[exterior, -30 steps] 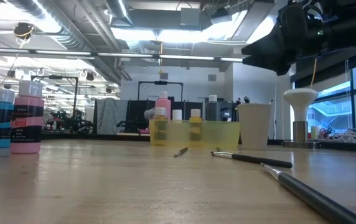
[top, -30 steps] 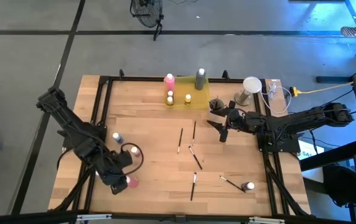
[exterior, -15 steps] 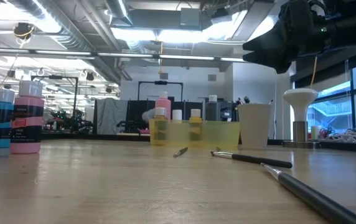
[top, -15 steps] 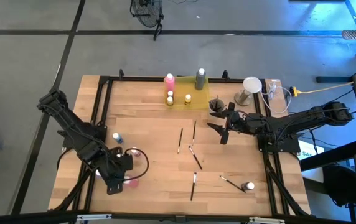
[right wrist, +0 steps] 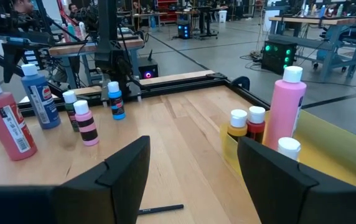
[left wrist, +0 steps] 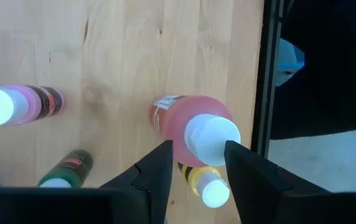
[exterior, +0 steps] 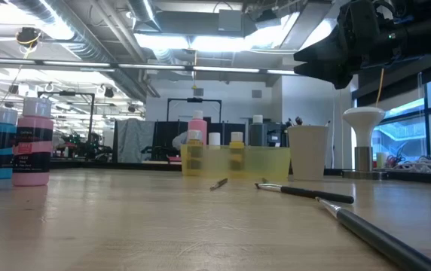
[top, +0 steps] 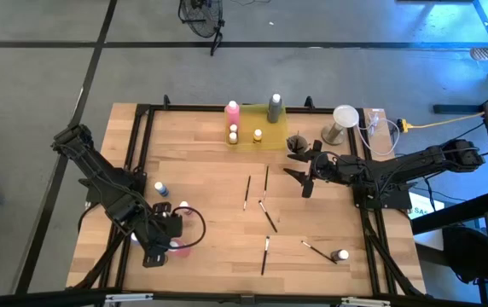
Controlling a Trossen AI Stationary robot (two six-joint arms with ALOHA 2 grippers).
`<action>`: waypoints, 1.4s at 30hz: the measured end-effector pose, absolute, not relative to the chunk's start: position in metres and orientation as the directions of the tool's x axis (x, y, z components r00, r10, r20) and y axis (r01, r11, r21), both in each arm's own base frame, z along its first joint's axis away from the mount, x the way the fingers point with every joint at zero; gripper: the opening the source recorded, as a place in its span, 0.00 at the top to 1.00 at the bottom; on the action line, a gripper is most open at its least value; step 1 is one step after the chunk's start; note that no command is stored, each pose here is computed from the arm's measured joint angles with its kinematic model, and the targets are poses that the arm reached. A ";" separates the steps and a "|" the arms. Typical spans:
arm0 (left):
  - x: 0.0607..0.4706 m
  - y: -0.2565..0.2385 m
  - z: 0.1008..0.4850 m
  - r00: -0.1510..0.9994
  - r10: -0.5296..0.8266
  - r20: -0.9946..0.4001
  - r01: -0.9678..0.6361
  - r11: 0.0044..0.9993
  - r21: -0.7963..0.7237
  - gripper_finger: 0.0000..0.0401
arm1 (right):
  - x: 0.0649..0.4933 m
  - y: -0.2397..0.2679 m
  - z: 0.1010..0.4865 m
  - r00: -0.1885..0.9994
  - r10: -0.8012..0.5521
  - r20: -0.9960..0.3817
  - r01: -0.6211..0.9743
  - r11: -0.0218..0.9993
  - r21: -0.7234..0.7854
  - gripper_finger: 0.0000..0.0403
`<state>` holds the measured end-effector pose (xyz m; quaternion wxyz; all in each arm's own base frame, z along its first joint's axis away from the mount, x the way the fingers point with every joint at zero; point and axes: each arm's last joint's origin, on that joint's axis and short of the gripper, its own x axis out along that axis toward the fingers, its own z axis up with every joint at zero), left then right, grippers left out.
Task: Pick & Place Paint Supplies
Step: Put the large pink paint bottle into the yellow bin
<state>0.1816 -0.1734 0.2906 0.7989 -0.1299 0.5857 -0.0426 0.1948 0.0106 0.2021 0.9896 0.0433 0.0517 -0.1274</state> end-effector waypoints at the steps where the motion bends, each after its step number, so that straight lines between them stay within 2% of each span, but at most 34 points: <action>1: 0.181 -0.173 0.292 0.308 -0.218 -0.926 -0.079 0.964 -0.254 0.65 | 0.195 0.011 0.202 0.962 -0.249 -0.113 0.258 0.964 0.072 0.39; 10: 0.183 -0.174 0.300 0.348 -0.211 -0.913 -0.034 0.971 -0.237 0.69 | 0.195 0.011 0.202 0.962 -0.250 -0.114 0.259 0.963 0.072 0.39; 25: 0.184 -0.174 0.300 0.350 -0.223 -0.910 -0.029 0.968 -0.249 0.77 | 0.195 0.011 0.202 0.962 -0.250 -0.115 0.259 0.963 0.072 0.39; 37: 0.185 -0.174 0.301 0.396 -0.185 -0.899 -0.063 0.972 -0.228 0.75 | 0.195 0.011 0.202 0.961 -0.250 -0.115 0.259 0.963 0.072 0.39; 42: 0.186 -0.176 0.302 0.410 -0.199 -0.890 -0.021 0.974 -0.227 0.76 | 0.195 0.011 0.202 0.962 -0.249 -0.115 0.258 0.963 0.072 0.39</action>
